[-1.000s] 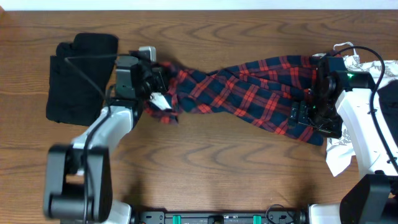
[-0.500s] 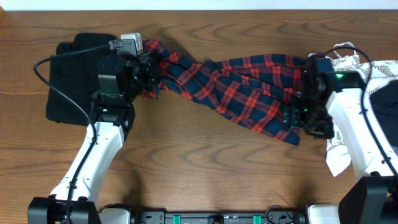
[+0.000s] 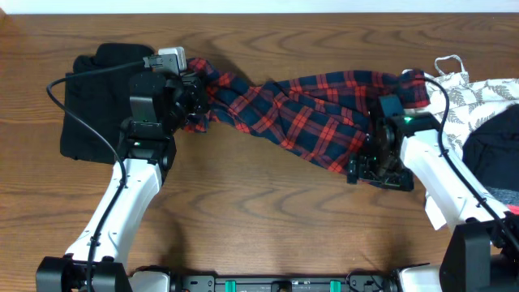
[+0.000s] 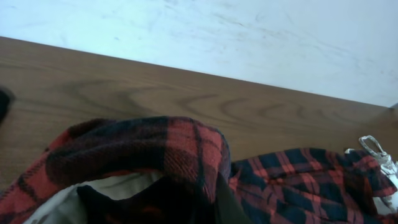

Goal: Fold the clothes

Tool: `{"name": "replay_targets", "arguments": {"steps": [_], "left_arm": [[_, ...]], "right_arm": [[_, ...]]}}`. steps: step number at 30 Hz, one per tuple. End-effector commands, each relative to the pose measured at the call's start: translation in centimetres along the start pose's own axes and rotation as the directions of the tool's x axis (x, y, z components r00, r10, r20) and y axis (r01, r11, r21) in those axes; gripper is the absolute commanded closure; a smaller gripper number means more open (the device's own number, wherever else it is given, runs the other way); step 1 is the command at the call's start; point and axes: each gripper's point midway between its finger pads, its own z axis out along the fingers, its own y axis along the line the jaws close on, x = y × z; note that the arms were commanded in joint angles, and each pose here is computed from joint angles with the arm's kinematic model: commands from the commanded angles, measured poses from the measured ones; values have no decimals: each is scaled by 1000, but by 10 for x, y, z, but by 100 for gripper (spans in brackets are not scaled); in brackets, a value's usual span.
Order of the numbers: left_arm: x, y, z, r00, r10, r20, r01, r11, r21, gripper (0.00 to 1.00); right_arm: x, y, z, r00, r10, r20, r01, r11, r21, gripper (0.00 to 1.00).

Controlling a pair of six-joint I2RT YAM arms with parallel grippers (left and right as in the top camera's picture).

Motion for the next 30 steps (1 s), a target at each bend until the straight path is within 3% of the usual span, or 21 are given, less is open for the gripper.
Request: {"name": "replay_targets", "arguments": {"steps": [1,7,13,18,23,30], "left_arm": [[-14,-3,-4,999,5,32,-5,1000,-1,94],[-5,0,-4,1000,-4,-2,4,1000,-13,94],[0,2,-4,1000,-11,-24,10,1000,-21,94],[1,2,-4,1000,-11,-28,11,1000,-22,94],[3,3,-4,999,-13,-34,12,1000,-28,94],[11,6,-4,997,-23,-67,21,999,-40,94]], "right_arm": [[-10,16,1,999,-41,34,44,994,-96,7],[-44,8,-4,979,166,119,-144,973,-180,8],[-63,-1,-16,972,185,143,-123,925,-360,9],[-56,-6,-28,981,19,193,78,873,-481,9],[-41,-20,-26,979,-73,191,157,870,-468,9],[-49,-15,-30,968,-83,238,193,853,-485,12]]}}
